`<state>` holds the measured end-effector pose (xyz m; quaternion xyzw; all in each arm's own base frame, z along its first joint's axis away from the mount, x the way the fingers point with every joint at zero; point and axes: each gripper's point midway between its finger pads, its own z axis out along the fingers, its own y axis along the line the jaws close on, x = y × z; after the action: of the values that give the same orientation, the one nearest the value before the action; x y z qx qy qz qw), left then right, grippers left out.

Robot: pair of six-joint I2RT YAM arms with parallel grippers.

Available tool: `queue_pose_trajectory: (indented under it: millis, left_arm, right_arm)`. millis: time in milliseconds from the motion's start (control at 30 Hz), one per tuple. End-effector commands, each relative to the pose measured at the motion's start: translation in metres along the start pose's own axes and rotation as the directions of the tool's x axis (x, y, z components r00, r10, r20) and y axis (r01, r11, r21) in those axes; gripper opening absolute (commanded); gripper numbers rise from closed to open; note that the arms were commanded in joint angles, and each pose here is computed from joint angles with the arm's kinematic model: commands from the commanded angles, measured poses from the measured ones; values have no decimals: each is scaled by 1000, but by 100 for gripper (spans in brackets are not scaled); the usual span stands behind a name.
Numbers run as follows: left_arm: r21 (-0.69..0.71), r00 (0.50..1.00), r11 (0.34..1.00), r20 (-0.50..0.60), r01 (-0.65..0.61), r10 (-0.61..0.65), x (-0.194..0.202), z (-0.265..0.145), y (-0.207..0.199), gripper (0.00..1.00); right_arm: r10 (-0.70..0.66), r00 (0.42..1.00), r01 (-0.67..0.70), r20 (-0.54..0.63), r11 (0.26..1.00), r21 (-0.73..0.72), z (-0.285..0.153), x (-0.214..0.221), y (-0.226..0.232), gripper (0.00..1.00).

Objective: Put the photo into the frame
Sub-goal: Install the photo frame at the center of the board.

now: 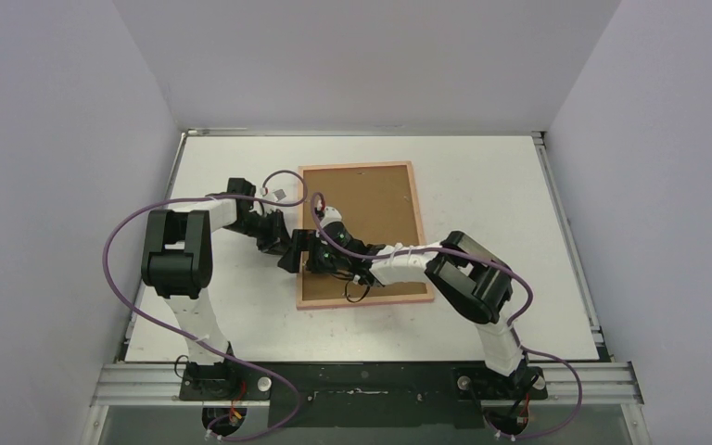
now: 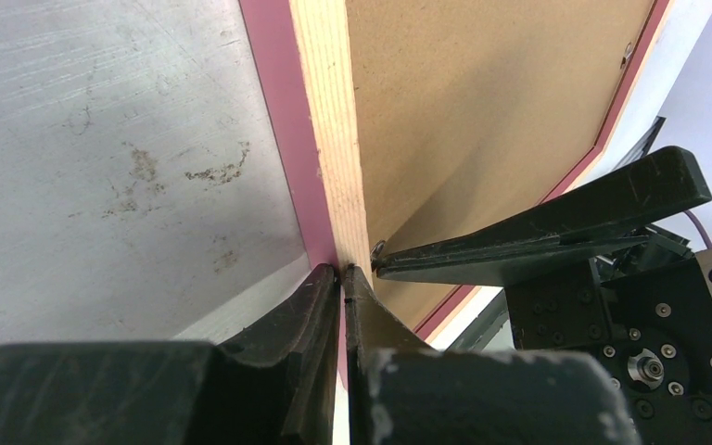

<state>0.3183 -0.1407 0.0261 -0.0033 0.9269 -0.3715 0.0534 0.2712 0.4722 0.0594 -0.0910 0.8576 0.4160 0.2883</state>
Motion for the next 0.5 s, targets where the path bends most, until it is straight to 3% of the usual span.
queue_pose_trajectory:
  millis: [0, 467]
  left_arm:
    - [-31, 999, 999, 3, -38, 38, -4, 2, 10, 4]
    - [-26, 999, 999, -1, -37, 37, -3, 2, 9, 4]
  right_arm:
    - [21, 998, -23, 53, 999, 25, 4, 1, -6, 94]
    - [40, 997, -41, 67, 999, 13, 16, 2, 1, 95]
